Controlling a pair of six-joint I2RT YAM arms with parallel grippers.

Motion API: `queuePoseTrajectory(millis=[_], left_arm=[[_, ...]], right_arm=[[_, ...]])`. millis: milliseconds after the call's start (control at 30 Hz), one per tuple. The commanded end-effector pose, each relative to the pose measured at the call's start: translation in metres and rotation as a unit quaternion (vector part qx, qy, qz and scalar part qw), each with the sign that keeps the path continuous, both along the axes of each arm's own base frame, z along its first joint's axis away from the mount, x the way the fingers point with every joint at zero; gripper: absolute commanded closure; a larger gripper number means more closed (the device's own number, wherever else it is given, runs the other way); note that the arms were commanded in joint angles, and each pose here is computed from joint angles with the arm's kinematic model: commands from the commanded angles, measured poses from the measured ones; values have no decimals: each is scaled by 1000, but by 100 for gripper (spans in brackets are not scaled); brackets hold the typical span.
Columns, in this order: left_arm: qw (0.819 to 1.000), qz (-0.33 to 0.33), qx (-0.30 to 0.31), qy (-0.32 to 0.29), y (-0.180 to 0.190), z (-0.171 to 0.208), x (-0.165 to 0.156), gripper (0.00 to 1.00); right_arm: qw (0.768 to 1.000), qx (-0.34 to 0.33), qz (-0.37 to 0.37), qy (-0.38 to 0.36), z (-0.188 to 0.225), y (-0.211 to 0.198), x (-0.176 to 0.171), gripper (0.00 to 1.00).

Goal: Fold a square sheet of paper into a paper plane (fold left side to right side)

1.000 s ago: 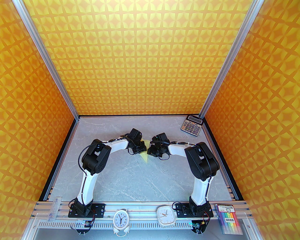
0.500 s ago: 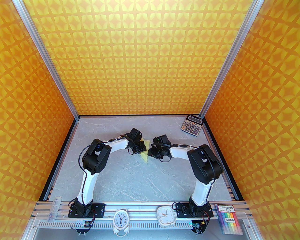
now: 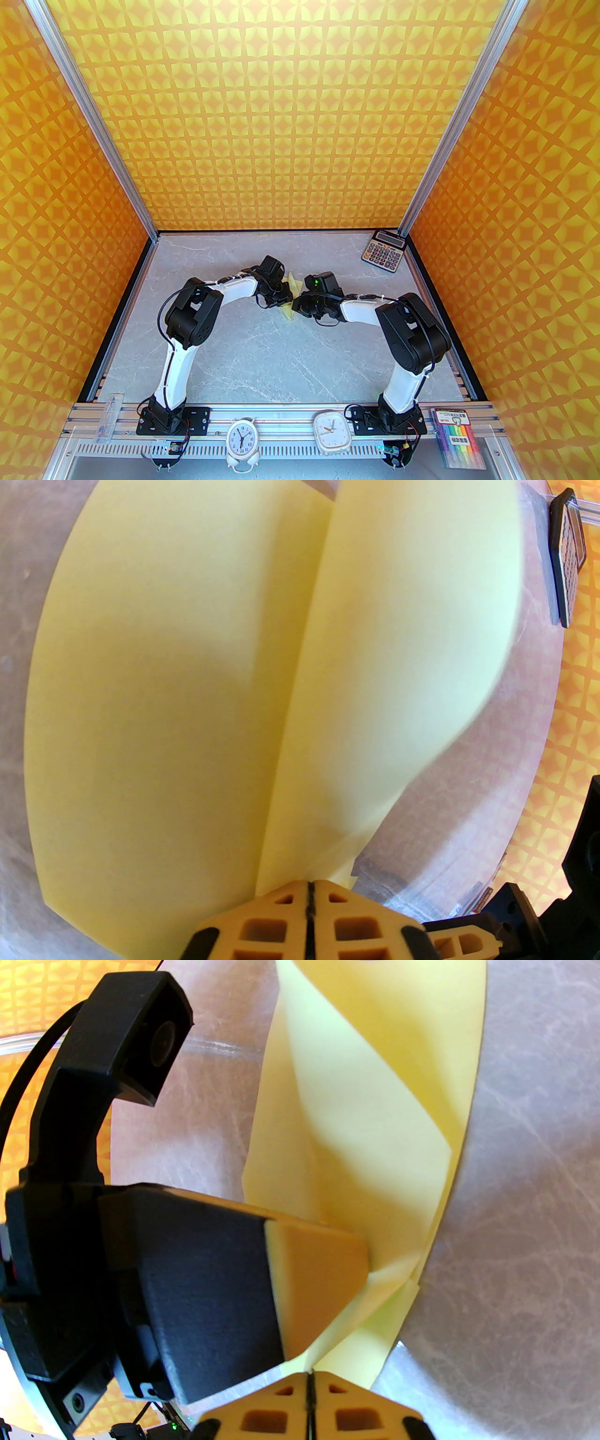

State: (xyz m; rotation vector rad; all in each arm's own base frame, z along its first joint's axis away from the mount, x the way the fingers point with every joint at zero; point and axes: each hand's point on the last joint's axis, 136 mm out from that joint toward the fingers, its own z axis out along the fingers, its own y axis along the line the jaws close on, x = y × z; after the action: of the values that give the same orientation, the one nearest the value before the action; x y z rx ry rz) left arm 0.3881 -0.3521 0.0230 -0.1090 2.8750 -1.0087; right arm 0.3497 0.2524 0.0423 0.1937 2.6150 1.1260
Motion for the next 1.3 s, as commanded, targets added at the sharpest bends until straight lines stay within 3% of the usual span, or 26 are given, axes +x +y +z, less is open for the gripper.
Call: queuePoseTrajectory(millis=[0,200,433,667,1267], left_arm=[[1000,-12,14,13,-2,-12,-6,93],[1000,-13,17,14,-1,-14,-7,93],[1000,-14,24,15,-1,-15,-11,93],[999,-14,24,15,-1,-16,-11,93],[999,-11,28,22,-2,-22,-11,93]], right_arm=[[1000,-17,-7,-14,13,-6,1,86],[999,-28,-3,-20,17,-12,-6,81],[999,30,-3,-19,23,8,5,92],[999,38,-5,-1,4,14,9,92],[1000,-10,14,22,-28,12,-18,91]])
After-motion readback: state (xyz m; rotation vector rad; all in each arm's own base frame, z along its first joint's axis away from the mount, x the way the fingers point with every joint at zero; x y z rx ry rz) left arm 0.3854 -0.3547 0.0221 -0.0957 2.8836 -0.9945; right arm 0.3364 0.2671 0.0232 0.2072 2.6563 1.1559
